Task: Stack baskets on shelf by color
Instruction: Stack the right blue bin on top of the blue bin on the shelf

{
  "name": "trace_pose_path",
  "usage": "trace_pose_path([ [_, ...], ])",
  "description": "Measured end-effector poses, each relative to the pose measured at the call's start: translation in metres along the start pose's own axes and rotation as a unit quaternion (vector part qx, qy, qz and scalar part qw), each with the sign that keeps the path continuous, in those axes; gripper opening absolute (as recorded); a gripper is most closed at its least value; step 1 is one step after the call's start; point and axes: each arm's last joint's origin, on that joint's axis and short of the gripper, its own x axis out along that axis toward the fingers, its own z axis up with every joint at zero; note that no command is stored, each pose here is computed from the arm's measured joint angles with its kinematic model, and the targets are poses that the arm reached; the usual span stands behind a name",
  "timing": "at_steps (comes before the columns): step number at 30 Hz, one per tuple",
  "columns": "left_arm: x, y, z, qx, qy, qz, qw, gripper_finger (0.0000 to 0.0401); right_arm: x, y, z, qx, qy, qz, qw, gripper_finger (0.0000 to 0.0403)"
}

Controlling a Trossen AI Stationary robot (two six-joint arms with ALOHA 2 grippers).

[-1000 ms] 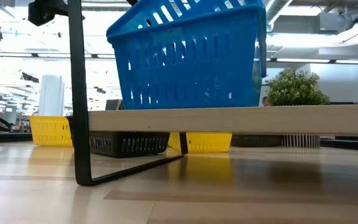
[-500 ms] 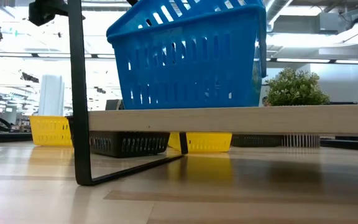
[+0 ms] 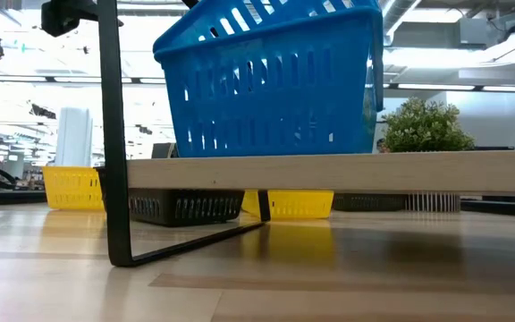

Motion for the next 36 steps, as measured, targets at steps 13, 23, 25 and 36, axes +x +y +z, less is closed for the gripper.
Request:
trace_pose_path([
  [13, 0.000, 0.000, 0.000, 0.001, -0.001, -0.002, 1.000, 0.0238, 0.034, 0.010, -0.019, 0.013, 0.046, -0.028, 0.998, 0.0011],
  [23, 0.000, -0.001, 0.001, -0.004, -0.003, -0.006, 1.000, 0.0238, 0.073, 0.013, -0.030, -0.016, 0.076, -0.064, 0.995, 0.0014],
  [25, 0.000, -0.001, 0.001, -0.004, -0.003, -0.006, 1.000, 0.0238, 0.075, 0.013, -0.031, -0.015, 0.084, -0.062, 0.994, 0.0014],
  [36, 0.000, -0.001, 0.001, -0.008, -0.003, -0.006, 1.000, 0.0238, 0.031, 0.004, -0.009, 0.006, 0.032, -0.030, 0.999, 0.0013],
])
